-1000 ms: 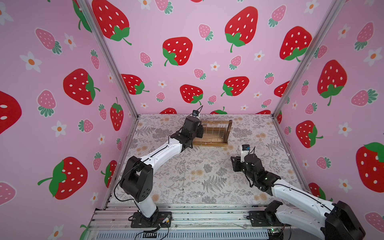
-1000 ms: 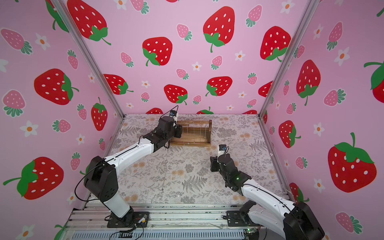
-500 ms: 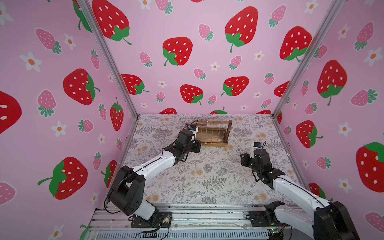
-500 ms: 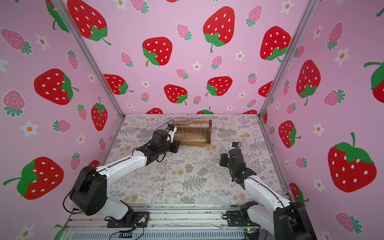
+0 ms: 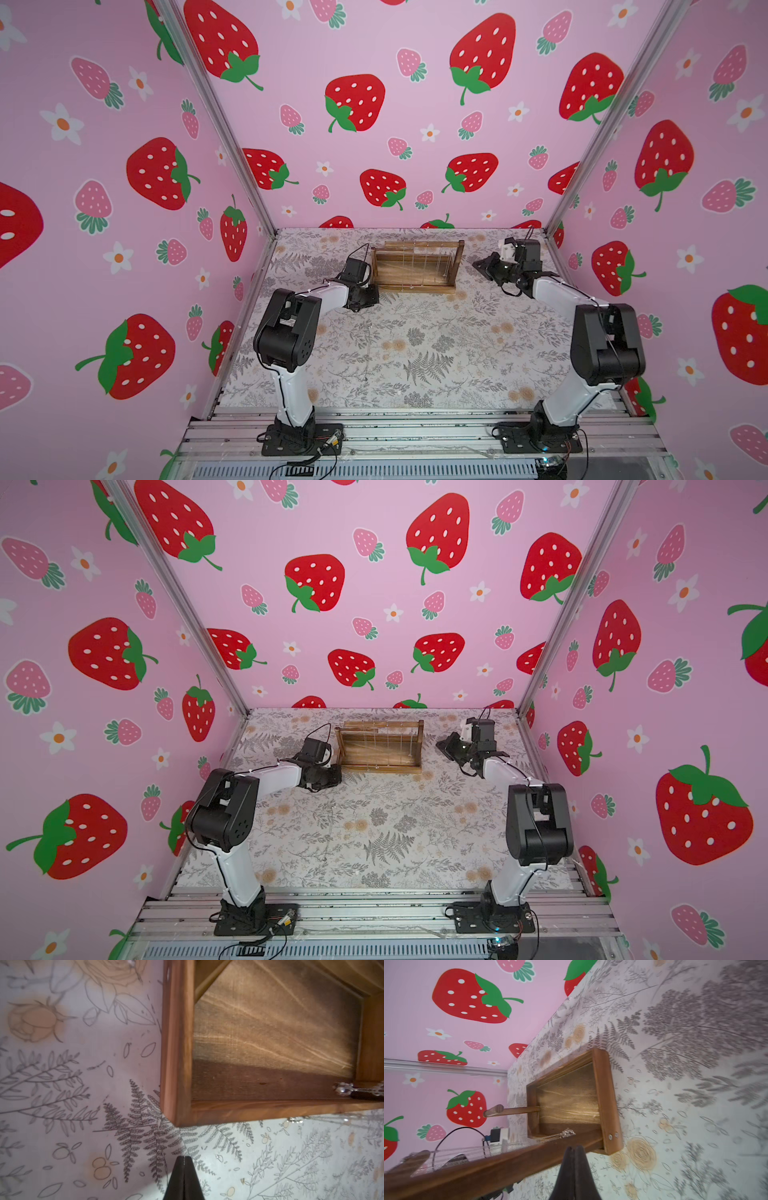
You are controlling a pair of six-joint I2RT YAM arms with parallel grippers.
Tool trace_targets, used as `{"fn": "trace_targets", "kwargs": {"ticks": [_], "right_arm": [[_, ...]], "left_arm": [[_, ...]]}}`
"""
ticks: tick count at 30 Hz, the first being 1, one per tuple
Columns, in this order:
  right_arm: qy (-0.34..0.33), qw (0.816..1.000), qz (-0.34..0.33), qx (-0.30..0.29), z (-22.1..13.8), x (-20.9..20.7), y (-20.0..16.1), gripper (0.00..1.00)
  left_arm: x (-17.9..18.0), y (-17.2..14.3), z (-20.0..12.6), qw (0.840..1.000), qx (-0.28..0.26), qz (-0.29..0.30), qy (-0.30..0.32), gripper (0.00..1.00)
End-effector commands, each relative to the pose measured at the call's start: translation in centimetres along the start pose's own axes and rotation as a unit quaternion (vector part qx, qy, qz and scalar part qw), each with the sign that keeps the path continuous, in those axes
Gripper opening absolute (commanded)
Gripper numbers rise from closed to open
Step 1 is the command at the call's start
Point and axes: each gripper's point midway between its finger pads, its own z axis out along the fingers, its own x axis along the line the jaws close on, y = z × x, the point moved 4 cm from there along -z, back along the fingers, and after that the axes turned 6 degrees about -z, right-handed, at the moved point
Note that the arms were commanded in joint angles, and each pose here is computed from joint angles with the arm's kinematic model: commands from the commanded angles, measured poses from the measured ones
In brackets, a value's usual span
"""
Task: Take the necklace off the jewelry display stand
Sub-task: Adjust the stand at the center of the board.
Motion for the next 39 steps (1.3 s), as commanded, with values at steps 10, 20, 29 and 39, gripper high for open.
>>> {"fn": "trace_targets", "kwargs": {"ticks": [10, 20, 29, 39], "right_arm": [[0.101, 0.991, 0.038, 0.085, 3.5, 1.8, 1.0, 0.0], [0.15, 0.983, 0.023, 0.1, 3.9, 3.4, 0.0, 0.0], [0.19, 0.975, 0.009, 0.118, 4.2, 4.0, -2.3, 0.0], [0.205, 0.971, -0.013, 0.12, 2.5, 5.0, -5.8, 0.0]], "left_arm": [[-0.1, 3.3, 0.3, 0.999, -0.027, -0.02, -0.02, 0.0], [0.3, 3.4, 1.0, 0.999, -0.037, -0.025, -0.017, 0.0], [0.7, 3.3, 1.8, 0.999, -0.028, -0.016, -0.009, 0.0], [1.1, 2.8, 1.1, 0.999, -0.032, 0.002, 0.006, 0.0]]}}
